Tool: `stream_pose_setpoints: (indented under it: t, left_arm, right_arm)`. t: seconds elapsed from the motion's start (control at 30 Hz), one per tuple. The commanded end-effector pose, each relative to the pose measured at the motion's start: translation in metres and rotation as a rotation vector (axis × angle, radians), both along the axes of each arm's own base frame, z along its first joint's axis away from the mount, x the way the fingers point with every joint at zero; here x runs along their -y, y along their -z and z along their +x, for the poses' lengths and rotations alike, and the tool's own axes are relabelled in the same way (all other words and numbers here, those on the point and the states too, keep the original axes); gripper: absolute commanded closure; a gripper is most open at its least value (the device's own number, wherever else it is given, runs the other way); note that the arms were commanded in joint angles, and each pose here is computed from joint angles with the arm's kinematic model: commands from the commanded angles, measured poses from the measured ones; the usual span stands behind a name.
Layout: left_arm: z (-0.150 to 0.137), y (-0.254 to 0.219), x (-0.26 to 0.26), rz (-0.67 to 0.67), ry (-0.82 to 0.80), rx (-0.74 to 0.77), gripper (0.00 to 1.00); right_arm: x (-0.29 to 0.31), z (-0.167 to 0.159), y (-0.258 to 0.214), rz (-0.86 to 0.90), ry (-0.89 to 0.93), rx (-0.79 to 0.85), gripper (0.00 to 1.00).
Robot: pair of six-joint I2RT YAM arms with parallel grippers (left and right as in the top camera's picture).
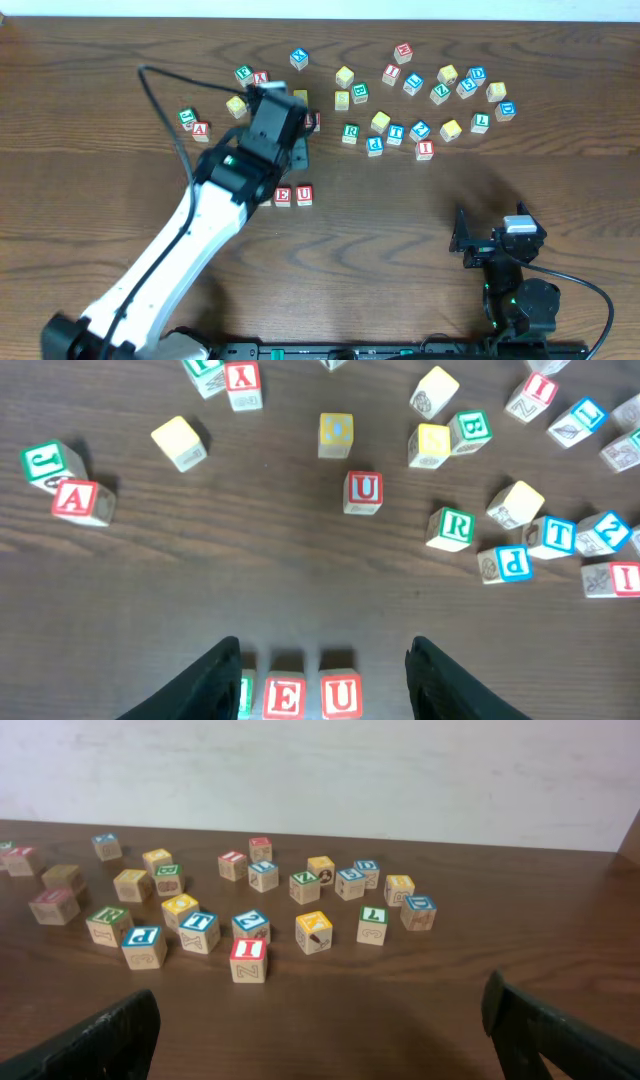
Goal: Spell out NEURIPS
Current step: 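Raise the left gripper away from the N E U row, then move the left gripper toward the block cluster at upper right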
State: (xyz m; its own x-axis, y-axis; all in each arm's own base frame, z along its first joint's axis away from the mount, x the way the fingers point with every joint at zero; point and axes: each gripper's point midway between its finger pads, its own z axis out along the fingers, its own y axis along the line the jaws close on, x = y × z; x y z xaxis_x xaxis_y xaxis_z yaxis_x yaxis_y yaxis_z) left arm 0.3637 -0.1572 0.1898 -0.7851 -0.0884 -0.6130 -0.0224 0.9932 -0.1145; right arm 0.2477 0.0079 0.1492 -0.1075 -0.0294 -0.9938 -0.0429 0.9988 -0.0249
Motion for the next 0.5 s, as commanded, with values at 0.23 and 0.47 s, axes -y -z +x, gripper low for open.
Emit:
stream_pose_setpoints:
  t: [0.23, 0.47]
  left_arm:
    - [0.039, 0.020, 0.033, 0.036, 0.087, -0.112, 0.48]
    - [0.038, 0.018, 0.040, 0.024, 0.137, -0.116, 0.49]
  right_arm:
    - [0.001, 0.000, 0.001, 0.017, 0.006, -0.003, 0.01]
    - [0.001, 0.000, 0.001, 0.017, 0.006, -0.003, 0.01]
